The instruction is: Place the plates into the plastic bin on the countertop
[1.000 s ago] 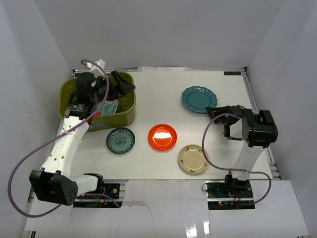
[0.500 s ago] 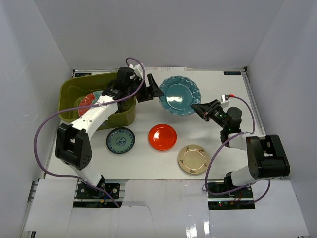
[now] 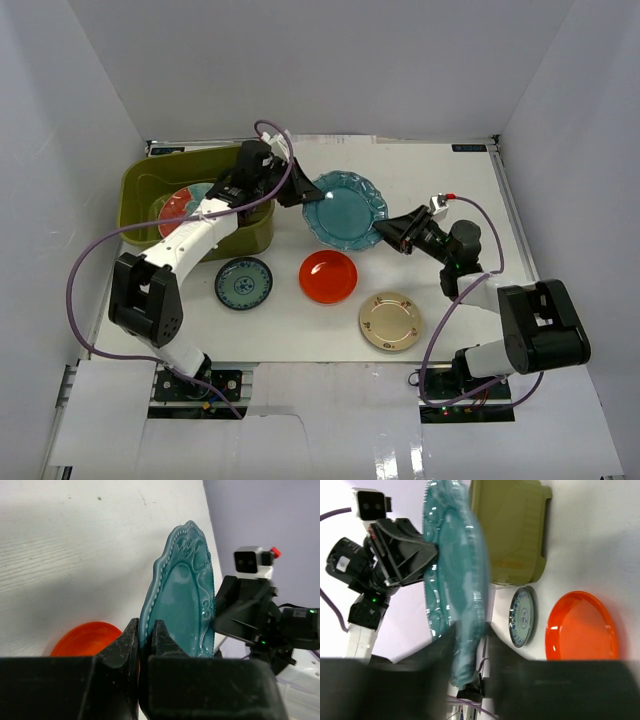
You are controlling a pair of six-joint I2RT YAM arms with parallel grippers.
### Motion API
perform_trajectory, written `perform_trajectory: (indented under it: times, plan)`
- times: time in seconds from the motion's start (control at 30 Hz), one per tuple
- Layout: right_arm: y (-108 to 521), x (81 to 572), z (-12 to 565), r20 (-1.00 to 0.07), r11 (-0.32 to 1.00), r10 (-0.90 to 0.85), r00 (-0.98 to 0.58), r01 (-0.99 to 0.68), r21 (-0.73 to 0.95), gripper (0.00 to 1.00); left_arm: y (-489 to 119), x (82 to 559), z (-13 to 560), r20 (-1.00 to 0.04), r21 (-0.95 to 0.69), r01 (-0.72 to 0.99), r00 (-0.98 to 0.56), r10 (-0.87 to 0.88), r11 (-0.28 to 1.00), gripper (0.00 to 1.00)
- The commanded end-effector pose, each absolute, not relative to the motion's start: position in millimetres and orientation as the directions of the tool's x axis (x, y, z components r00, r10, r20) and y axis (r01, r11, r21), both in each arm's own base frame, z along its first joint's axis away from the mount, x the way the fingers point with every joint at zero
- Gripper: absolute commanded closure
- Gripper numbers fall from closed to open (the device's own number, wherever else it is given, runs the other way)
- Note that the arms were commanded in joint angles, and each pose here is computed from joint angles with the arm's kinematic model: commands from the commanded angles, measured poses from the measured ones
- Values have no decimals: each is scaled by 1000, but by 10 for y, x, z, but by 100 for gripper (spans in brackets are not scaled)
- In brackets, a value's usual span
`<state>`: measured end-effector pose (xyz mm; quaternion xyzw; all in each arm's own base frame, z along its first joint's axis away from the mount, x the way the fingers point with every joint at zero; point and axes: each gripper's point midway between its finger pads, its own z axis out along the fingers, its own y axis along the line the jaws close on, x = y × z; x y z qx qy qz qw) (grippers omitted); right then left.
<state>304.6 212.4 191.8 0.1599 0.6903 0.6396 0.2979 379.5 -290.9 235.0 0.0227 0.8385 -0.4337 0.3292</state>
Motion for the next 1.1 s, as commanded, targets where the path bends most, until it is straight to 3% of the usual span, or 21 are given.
perform_trajectory:
  times: [0.0,0.07,0.1,0.2,0.4,0.6,0.77,1.07]
  plan:
    - [2194,2950,2425,-361,88,565,-742,-381,921,50,-2824,3743,2781,-641,-700,373,-703,-307,609,100]
    - [2209,2928,2372,-368,103,543,-755,-374,921,36,-2741,3741,2892,-660,-692,373,-674,-332,618,100]
    - [2214,2908,2346,-371,109,532,-761,-373,921,24,-2668,3770,2936,-657,-698,361,-667,-351,619,100]
    - [2222,2856,2256,-399,149,497,-771,-377,914,8,-2374,3804,3305,-657,-724,358,-618,-431,590,100]
    - [2167,2770,2033,-461,264,481,-746,-378,887,8,-1251,3852,3882,-664,-741,261,-423,-617,618,100]
    - [2092,2787,1860,-617,489,418,-667,-407,771,10,-202,3847,3471,-590,-782,4,-327,-738,623,100]
    - [2119,2734,1818,-655,518,367,-661,-439,734,13,246,3888,3020,-578,-764,-151,-271,-770,627,100]
    - [2155,2665,1674,-683,561,295,-668,-458,690,15,463,4207,2479,-531,-783,-206,-272,-802,588,100]
